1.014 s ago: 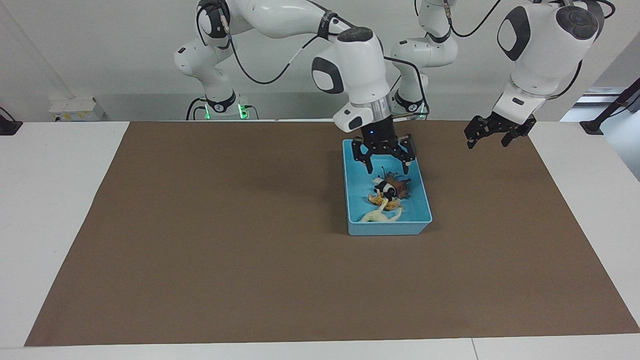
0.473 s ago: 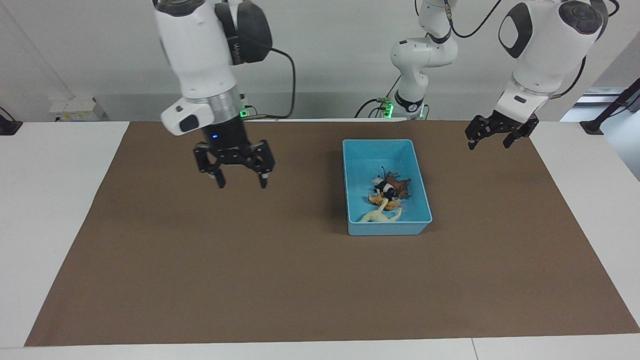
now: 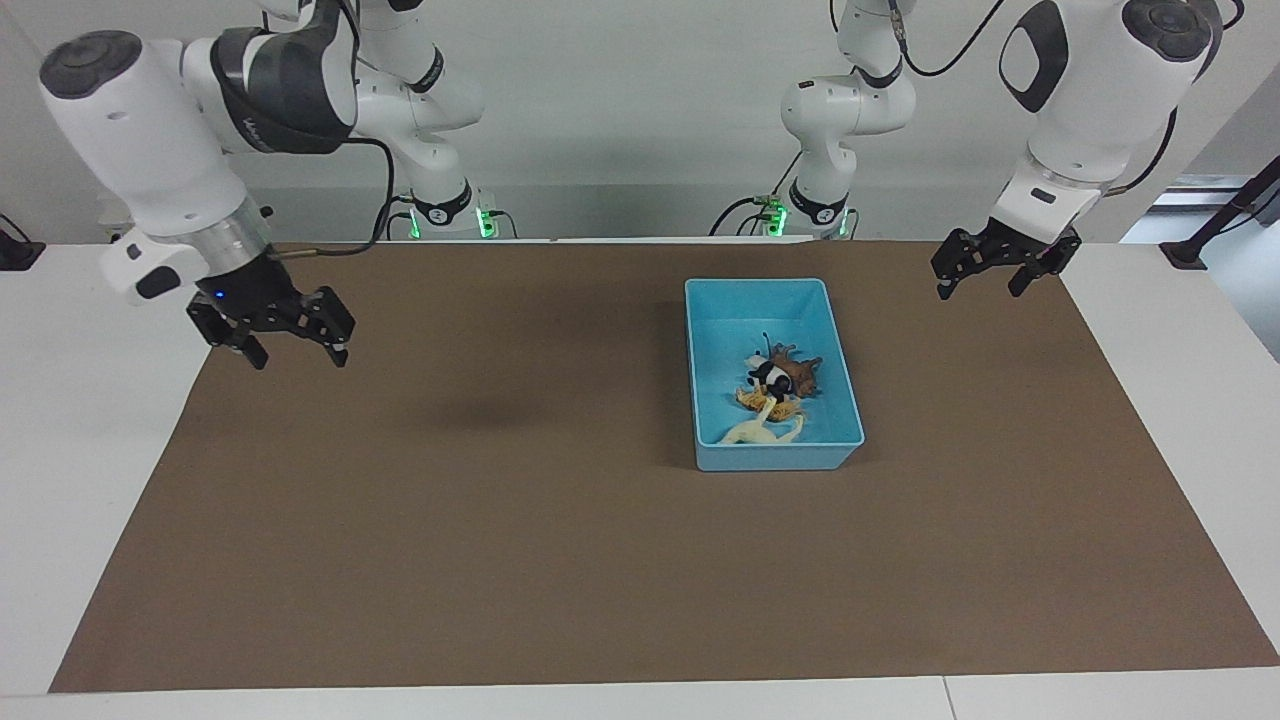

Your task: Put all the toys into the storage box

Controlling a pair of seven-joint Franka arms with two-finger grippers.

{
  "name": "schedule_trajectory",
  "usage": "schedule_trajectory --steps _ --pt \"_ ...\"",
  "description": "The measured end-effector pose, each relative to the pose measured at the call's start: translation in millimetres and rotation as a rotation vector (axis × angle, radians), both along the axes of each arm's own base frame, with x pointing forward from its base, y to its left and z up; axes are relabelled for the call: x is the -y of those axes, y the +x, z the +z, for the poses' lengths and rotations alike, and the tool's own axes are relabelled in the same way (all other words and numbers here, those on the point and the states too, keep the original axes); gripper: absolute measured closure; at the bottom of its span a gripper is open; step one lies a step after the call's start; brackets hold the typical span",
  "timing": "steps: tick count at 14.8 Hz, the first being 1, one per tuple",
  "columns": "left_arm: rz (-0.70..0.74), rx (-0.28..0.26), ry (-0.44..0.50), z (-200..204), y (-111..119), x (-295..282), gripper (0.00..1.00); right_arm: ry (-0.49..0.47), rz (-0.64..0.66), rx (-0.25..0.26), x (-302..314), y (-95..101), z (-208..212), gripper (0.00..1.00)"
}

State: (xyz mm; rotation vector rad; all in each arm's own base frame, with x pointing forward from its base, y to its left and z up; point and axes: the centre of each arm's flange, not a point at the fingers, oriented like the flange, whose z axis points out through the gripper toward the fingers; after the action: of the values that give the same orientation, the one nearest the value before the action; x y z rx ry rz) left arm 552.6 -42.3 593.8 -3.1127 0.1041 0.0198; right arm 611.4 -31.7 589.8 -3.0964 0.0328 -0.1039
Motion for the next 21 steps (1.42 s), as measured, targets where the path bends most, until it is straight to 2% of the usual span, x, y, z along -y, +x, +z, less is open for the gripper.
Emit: schedule_trajectory --steps 4,6,8,11,13,16,21 --pt "0.002 -0.003 0.0 -1.3 0.7 -1.1 0.0 -0.004 0.001 -0.027 51.5 -51.1 38.6 0.0" --pt "0.002 -0.004 0.0 -1.8 0.9 -1.4 0.0 0.004 -0.006 -0.046 61.4 -78.0 53.3 0.0" --pt "0.003 -0.006 0.0 -2.4 1.1 -1.5 0.0 0.0 -0.005 -0.075 61.4 -96.8 62.2 0.0" --pt "0.001 -0.009 0.0 -3.2 1.0 -0.6 0.0 -0.011 -0.005 -0.08 58.1 -101.9 68.9 0.0" --pt "-0.002 -0.014 0.001 -4.4 0.4 1.0 0.0 -0.037 -0.005 -0.106 58.7 -104.8 68.2 0.0" --pt "-0.002 -0.017 0.001 -5.7 0.2 1.2 0.0 -0.077 -0.002 -0.117 59.3 -101.6 63.4 0.0" --pt "0.007 -0.017 0.001 -5.7 0.5 -3.7 0.0 -0.085 0.006 -0.138 56.5 -94.7 51.8 0.0"
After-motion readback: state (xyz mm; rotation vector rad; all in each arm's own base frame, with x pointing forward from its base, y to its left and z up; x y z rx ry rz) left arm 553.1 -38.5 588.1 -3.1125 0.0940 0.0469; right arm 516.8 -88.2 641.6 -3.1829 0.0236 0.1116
